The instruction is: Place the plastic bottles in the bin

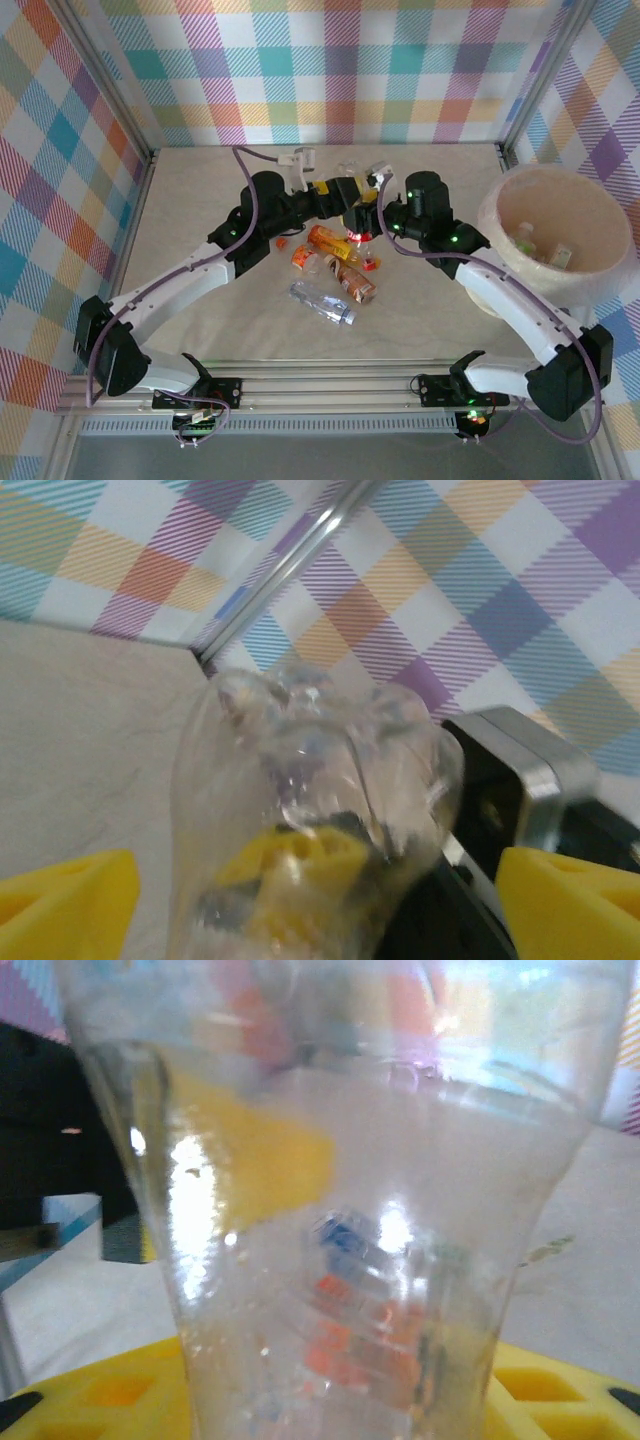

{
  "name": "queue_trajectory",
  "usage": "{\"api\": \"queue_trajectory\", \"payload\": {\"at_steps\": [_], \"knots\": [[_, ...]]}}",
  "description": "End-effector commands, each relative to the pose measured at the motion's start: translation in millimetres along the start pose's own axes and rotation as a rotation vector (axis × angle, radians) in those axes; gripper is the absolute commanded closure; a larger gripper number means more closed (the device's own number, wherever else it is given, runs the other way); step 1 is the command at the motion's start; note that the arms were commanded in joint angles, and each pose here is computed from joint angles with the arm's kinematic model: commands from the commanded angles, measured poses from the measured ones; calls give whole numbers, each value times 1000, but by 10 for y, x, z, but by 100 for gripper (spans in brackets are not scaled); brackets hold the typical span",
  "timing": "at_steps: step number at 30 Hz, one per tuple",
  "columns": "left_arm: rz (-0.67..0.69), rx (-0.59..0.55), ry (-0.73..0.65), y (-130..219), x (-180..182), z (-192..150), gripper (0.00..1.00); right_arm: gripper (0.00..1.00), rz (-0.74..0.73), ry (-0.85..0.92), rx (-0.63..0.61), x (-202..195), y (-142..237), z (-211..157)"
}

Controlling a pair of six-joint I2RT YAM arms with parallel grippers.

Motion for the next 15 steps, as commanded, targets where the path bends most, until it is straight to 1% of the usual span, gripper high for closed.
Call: {"api": "queue_trajectory", "payload": {"at_steps": [1, 5, 7, 11, 15], "knots": [[-140, -27, -87, 175, -416, 146, 2, 50, -141, -10, -85, -171, 204, 185], [-220, 9, -119, 188, -539, 33, 0, 50, -238, 2, -128, -320, 381, 333], [-240, 36, -138, 190, -578, -35, 0, 50, -291, 13, -160, -398, 539, 457], [-208, 63, -150, 186, -519, -134, 0, 50, -355, 7, -221, -518, 917, 739], [-158, 67, -141, 174, -401, -186, 0, 50, -435, 15, -306, -629, 1322, 1020]]}}
Point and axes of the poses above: each hand's point on the last joint's axis, 136 mm out from that joint toward the fingers, its own y axis back along the fingers, its own x axis along the line the jaws close on, z = x × y, the point moved 2 cm from there along y, back along the fingers, and after that the axes turned 4 degrees about -y, right-handed, at the moved point
